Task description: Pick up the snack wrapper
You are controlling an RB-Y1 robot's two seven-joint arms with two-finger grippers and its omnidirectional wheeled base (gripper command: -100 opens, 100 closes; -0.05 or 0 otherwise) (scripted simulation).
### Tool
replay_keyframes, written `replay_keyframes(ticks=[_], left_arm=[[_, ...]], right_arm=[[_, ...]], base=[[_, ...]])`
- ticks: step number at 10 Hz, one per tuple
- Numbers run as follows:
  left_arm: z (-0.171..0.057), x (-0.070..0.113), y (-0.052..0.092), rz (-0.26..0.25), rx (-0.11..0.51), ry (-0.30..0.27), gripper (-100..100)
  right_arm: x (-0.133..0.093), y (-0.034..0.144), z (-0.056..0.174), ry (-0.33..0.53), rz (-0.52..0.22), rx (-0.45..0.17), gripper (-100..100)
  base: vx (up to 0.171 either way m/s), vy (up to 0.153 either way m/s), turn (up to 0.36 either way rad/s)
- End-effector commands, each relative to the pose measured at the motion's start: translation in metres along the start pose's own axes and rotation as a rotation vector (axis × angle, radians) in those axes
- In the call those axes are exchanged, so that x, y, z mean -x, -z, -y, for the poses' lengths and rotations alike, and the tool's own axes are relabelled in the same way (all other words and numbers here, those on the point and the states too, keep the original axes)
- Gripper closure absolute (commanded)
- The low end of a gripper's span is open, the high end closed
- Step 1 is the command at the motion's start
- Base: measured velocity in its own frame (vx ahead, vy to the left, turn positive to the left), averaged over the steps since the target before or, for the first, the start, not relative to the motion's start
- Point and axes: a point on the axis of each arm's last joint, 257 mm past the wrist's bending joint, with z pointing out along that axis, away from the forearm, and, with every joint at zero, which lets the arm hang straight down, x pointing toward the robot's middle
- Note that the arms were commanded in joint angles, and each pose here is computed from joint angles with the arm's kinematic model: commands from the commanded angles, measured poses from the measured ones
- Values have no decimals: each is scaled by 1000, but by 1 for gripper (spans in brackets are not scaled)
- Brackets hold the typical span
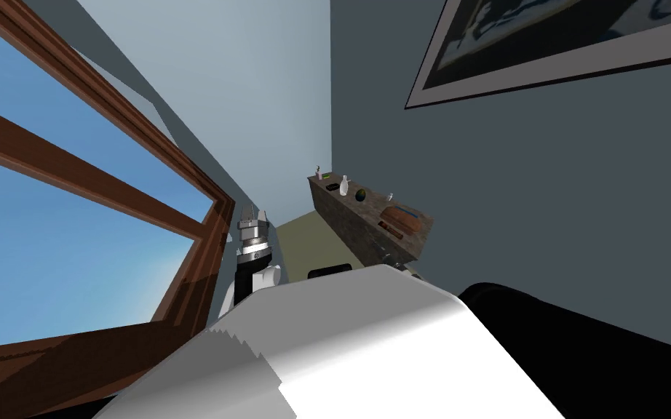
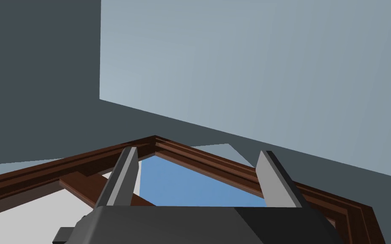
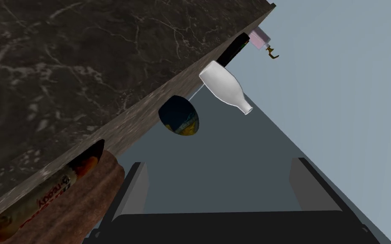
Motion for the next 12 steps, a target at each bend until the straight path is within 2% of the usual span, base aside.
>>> replay_keyframes(ticks=[1,2,3,4,5,7,9,10,11,12], left_arm=[[0,0,0,0,0,0,0],[0,0,0,0,0,0,0],[0,0,0,0,0,0,0],[0,0,0,0,0,0,0],[0,0,0,0,0,0,0],[0,0,0,0,0,0,0],[0,0,0,0,0,0,0],[0,0,0,0,0,0,0],[0,0,0,0,0,0,0],[0,0,0,0,0,0,0]], right_arm=[[-9,12,14,21,-37,-51,-100],[-21,28,35,68,-94,-114,-100],[-24,33,38,65,-101,-127,-100],[-36,53,61,111,-163,-193,-100],[-37,56,62,109,-168,-202,-100],[-55,97,102,202,-290,-314,-100],[-60,111,107,194,-312,-346,-100],[-66,133,125,241,-374,-396,-100],[-69,142,127,236,-387,-413,-100],[-72,163,143,283,-447,-457,-100]], base=[[90,-13,92],[97,-22,180],[81,-21,110],[95,-24,199],[83,-21,94],[121,-19,235],[80,-23,49],[72,-13,167],[77,-25,107],[98,-46,143]])
